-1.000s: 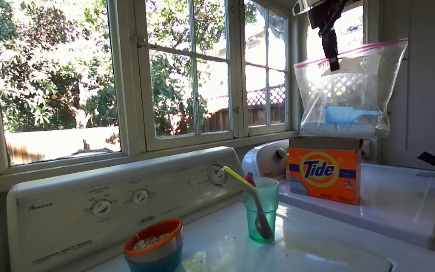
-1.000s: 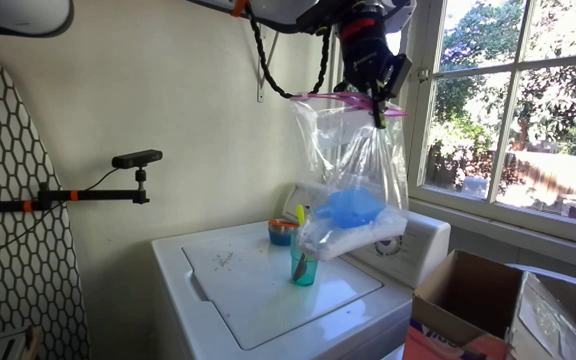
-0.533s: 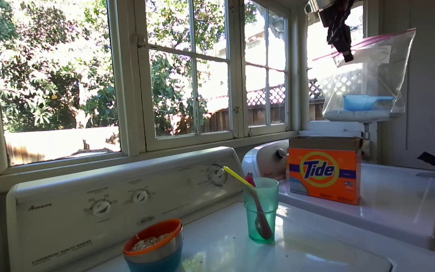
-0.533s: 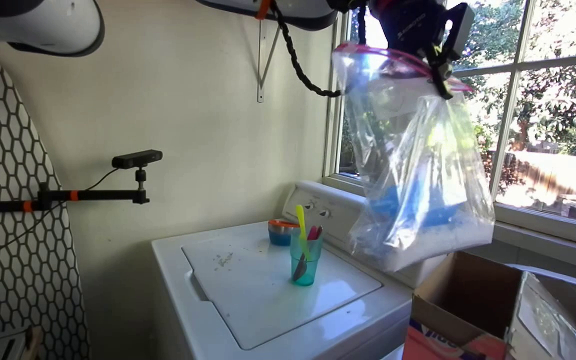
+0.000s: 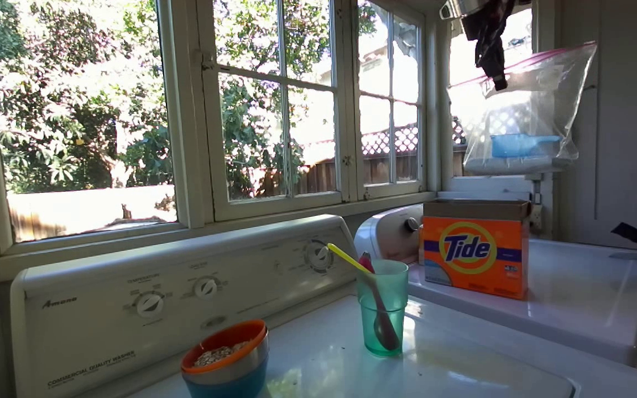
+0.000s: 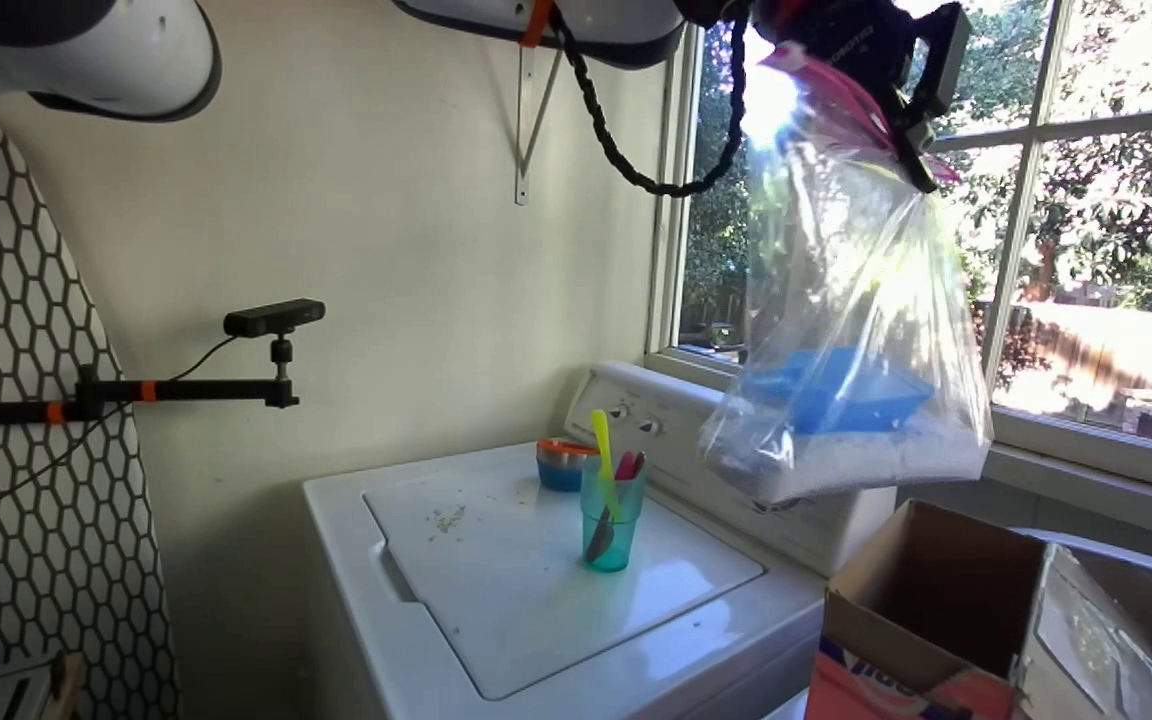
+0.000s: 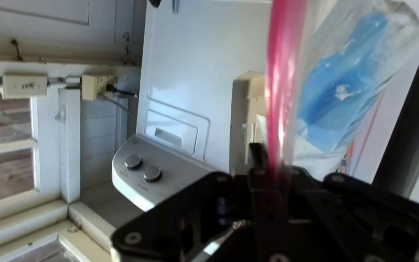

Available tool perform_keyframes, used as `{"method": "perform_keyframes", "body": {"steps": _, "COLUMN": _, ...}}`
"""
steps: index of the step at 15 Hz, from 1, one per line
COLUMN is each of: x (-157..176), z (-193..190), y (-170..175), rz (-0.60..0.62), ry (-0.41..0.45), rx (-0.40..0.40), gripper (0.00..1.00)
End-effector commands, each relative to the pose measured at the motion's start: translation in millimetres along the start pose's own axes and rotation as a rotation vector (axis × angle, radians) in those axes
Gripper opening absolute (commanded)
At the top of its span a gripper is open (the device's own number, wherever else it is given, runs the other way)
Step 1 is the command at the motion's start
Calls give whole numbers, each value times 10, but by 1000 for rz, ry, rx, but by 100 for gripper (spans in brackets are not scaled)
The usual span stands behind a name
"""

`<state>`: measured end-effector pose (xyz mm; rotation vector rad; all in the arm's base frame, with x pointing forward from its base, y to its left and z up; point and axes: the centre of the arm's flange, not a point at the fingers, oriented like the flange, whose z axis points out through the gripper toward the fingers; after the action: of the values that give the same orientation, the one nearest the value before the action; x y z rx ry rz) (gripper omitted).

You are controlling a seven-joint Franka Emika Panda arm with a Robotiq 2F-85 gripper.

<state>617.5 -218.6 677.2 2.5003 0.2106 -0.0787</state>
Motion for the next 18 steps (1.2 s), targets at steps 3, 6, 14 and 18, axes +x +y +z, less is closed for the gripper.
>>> {"method": "perform_keyframes", "body": {"steps": 3, "x": 350, "z": 144, "y": -130, "rz": -182, "ry": 225, "rx": -121, "gripper": 1}}
{"method": "perform_keyframes", "body": {"steps": 6, "x": 456, "z": 243, "y": -189, "rz": -237, "ry": 255, "rx": -135, "gripper": 1}}
{"method": "perform_keyframes", "body": {"steps": 14, "x": 450, "z": 612, "y": -345, "rz": -300, "ry": 224, "rx": -76, "gripper": 1}}
{"method": "perform_keyframes", "body": {"steps": 18, "x": 386, "z": 733, "y": -445, "rz": -294, "ry": 160, "rx": -40, "gripper": 1}}
